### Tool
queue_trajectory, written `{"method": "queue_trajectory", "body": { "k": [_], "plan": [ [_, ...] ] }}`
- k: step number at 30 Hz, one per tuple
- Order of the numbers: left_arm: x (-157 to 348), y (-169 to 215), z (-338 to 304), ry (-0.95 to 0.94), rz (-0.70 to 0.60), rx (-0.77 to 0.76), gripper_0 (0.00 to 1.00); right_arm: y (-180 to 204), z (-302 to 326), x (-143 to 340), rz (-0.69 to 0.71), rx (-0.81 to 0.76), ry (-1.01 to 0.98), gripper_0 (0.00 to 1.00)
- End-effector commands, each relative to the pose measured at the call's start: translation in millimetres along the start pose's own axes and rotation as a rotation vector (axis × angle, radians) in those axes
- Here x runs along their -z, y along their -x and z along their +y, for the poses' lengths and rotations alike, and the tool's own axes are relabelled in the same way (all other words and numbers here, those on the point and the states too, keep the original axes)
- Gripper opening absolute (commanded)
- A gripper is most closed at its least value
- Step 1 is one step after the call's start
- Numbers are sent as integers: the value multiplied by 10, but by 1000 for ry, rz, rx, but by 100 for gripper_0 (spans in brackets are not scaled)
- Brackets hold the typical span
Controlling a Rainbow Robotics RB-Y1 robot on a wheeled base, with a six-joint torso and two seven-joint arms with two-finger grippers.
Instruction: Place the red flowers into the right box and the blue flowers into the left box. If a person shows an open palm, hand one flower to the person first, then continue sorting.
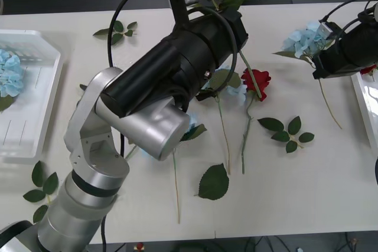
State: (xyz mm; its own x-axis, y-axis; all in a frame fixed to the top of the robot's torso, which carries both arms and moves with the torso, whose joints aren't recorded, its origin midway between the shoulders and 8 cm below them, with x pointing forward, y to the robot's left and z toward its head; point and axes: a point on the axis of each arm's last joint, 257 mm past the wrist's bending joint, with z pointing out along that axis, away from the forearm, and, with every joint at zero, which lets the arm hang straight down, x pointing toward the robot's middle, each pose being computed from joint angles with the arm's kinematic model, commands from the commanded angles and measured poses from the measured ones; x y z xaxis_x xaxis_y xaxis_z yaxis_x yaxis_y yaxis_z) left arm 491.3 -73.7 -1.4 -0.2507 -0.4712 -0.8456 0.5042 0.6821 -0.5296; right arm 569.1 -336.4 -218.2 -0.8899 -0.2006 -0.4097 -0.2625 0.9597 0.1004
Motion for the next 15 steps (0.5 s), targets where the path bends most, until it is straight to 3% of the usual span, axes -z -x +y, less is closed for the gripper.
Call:
{"method": "queue_trajectory", "body": {
  "k": [1, 15],
  "plan": [
    [-10, -51, -277, -44, -23, 84, 0, 98, -122, 61, -29, -19, -25, 0],
    [-6, 4, -330, -54, -56, 81, 0, -176, -216, -503, 10, -6, -88, 0]
  ]
}}
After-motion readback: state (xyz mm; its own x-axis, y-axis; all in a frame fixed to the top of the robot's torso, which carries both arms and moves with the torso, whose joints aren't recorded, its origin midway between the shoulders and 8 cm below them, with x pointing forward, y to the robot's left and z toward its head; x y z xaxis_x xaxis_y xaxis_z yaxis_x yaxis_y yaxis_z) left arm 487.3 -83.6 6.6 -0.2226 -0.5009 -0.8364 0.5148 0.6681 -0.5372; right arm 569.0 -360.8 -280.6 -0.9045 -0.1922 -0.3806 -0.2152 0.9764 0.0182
